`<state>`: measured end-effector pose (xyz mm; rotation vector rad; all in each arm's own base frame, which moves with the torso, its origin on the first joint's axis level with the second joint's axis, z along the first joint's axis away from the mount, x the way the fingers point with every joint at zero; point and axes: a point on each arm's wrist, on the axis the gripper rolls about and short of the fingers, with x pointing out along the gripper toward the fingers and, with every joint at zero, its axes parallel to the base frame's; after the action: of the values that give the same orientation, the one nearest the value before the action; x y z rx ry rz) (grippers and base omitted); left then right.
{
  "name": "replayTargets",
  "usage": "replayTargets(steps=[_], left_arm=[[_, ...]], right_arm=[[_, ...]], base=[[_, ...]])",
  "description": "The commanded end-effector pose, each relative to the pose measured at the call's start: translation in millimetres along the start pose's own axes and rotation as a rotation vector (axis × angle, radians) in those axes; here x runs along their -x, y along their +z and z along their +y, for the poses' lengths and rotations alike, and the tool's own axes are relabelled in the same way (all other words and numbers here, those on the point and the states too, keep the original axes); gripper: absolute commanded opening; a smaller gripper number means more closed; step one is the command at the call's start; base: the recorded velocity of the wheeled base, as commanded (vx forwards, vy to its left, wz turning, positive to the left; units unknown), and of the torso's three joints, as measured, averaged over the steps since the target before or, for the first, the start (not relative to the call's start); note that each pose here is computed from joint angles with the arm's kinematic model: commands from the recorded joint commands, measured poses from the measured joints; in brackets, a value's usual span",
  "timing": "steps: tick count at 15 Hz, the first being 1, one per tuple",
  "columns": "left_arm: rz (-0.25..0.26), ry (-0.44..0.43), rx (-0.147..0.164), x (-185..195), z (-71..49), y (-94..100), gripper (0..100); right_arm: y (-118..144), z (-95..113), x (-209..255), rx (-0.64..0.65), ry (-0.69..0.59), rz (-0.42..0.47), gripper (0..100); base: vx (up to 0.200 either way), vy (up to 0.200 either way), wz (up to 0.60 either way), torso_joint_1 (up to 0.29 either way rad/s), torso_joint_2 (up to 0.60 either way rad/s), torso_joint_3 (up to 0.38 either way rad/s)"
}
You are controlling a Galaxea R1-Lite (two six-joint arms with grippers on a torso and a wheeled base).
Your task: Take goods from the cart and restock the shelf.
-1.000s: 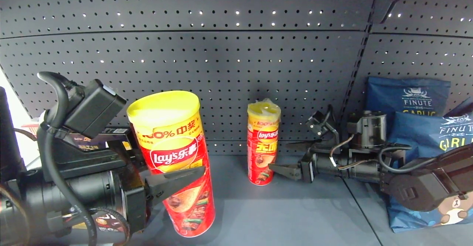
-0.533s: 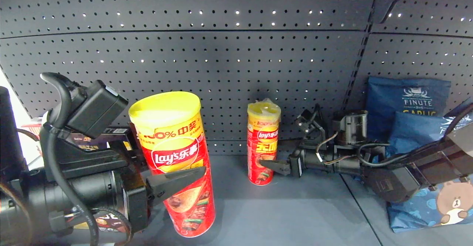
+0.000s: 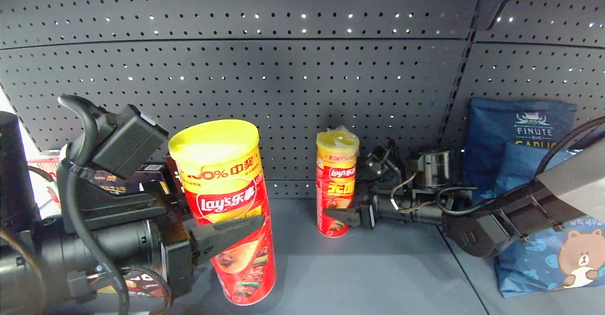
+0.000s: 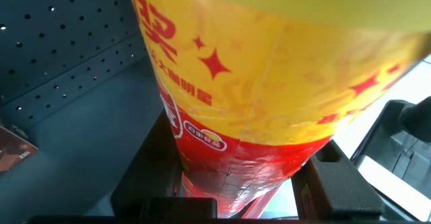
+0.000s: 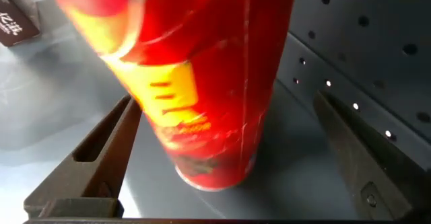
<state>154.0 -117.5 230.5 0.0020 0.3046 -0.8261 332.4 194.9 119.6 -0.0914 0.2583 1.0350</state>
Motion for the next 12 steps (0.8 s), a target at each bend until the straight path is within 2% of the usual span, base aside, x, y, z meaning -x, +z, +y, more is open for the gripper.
replayTargets(steps=[1, 2, 3, 10, 12], left_arm=[[-0.001, 0.000, 0.000, 0.0, 0.0, 0.2, 0], [0.000, 0.000, 0.001, 0.0, 0.0, -0.2, 0], [0.000, 0.000, 0.001, 0.0, 0.0, -0.2, 0], [0.002, 0.000, 0.001, -0.1, 0.0, -0.7, 0], [0.000, 0.000, 0.001, 0.4, -0.1, -0.5, 0]], right_arm=[[-7.1, -3.0, -8.0, -0.007, 0.005, 0.013, 100], [-8.4, -2.5, -9.9, -0.007, 0.008, 0.015, 100], [-9.0, -2.6, -10.5, -0.006, 0.015, 0.013, 0], [-5.8, 9.4, -12.3, 0.006, 0.055, 0.005, 0], [3.0, 21.6, -2.7, 0.014, 0.066, -0.003, 0]], base=[[0.000, 0.000, 0.00, 0.000, 0.00, 0.000], [0.000, 0.000, 0.00, 0.000, 0.00, 0.000], [0.000, 0.000, 0.00, 0.000, 0.00, 0.000], [0.000, 0.000, 0.00, 0.000, 0.00, 0.000], [0.000, 0.000, 0.00, 0.000, 0.00, 0.000]])
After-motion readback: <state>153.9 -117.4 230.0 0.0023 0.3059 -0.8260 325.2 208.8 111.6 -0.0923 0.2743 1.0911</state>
